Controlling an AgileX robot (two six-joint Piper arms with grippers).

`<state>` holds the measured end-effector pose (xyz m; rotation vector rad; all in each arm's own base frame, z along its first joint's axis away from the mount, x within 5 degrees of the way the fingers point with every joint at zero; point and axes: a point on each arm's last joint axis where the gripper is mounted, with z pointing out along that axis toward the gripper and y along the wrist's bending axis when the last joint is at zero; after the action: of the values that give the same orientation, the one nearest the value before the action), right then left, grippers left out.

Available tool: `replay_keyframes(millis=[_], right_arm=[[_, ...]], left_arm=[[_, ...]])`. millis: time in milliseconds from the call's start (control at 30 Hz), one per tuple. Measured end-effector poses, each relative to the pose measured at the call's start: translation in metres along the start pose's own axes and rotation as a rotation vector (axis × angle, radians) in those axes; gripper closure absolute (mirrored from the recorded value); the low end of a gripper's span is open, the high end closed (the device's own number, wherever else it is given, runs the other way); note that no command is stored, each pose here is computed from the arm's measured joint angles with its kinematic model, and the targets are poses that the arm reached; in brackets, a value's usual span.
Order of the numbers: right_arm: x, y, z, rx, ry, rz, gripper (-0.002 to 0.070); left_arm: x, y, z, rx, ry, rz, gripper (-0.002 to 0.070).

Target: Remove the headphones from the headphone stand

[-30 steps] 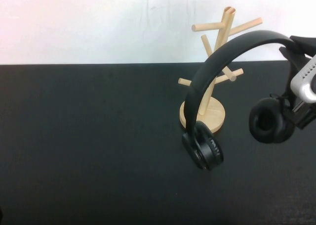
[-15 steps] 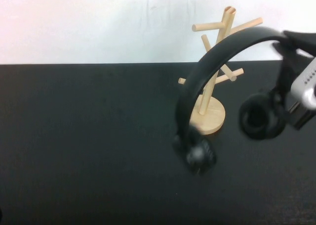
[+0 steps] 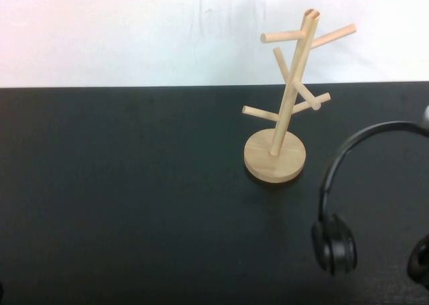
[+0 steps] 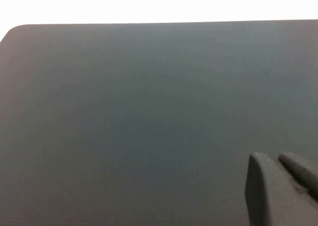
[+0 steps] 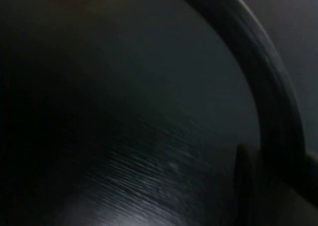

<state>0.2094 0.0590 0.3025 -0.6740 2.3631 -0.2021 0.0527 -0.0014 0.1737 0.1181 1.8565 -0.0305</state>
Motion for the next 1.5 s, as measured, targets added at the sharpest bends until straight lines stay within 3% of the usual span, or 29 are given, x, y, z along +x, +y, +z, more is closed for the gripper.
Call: replay_keyframes(millis=[133,167,233,267,533,600,633,667,800,967,1100,1333,1500], right_arm=[[0.007,-0.015,0.030,0.027,0.120,0.070,0.0616],[0.000,-0.024,0.057,0.052,0.143,0.033,0.0683],[0.001,-0.022,0.077,0.042,0.189,-0.028,0.0683],[0.012,-0.015,0.074,0.012,0.250,0.016,0.0616],[0.009,-0.004,0.151,-0.037,0.313,-0.030,0.0601],[0.006,-0.003,0.165,-0.037,0.326,-0.017,0.0575],[0.003,-0.004,0.169,-0.032,0.325,-0.009,0.0435],[0.001,-0.005,0.173,-0.026,0.325,0.000,0.0511],[-0.004,-0.008,0.171,-0.006,0.308,-0.002,0.0367],[-0.019,-0.020,0.132,0.040,0.216,0.023,0.0319],[-0.026,-0.029,0.078,0.068,0.129,0.100,0.0374],[-0.014,-0.034,-0.027,0.069,-0.034,0.253,0.0638],[0.011,-0.029,-0.076,0.042,-0.035,0.320,0.0679]], left_arm=[[0.000,0.000,0.000,0.000,0.000,0.000,0.0673],[0.000,0.000,0.000,0.000,0.000,0.000,0.0673],[0.000,0.000,0.000,0.000,0.000,0.000,0.0673],[0.000,0.000,0.000,0.000,0.000,0.000,0.0673],[0.000,0.000,0.000,0.000,0.000,0.000,0.0673],[0.000,0.000,0.000,0.000,0.000,0.000,0.0673],[0.000,0.000,0.000,0.000,0.000,0.000,0.0673],[0.000,0.000,0.000,0.000,0.000,0.000,0.0673],[0.000,0.000,0.000,0.000,0.000,0.000,0.0673],[0.000,0.000,0.000,0.000,0.000,0.000,0.0673],[0.000,0.000,0.000,0.000,0.000,0.000,0.0673],[0.000,0.000,0.000,0.000,0.000,0.000,0.0673],[0.000,0.000,0.000,0.000,0.000,0.000,0.0673]])
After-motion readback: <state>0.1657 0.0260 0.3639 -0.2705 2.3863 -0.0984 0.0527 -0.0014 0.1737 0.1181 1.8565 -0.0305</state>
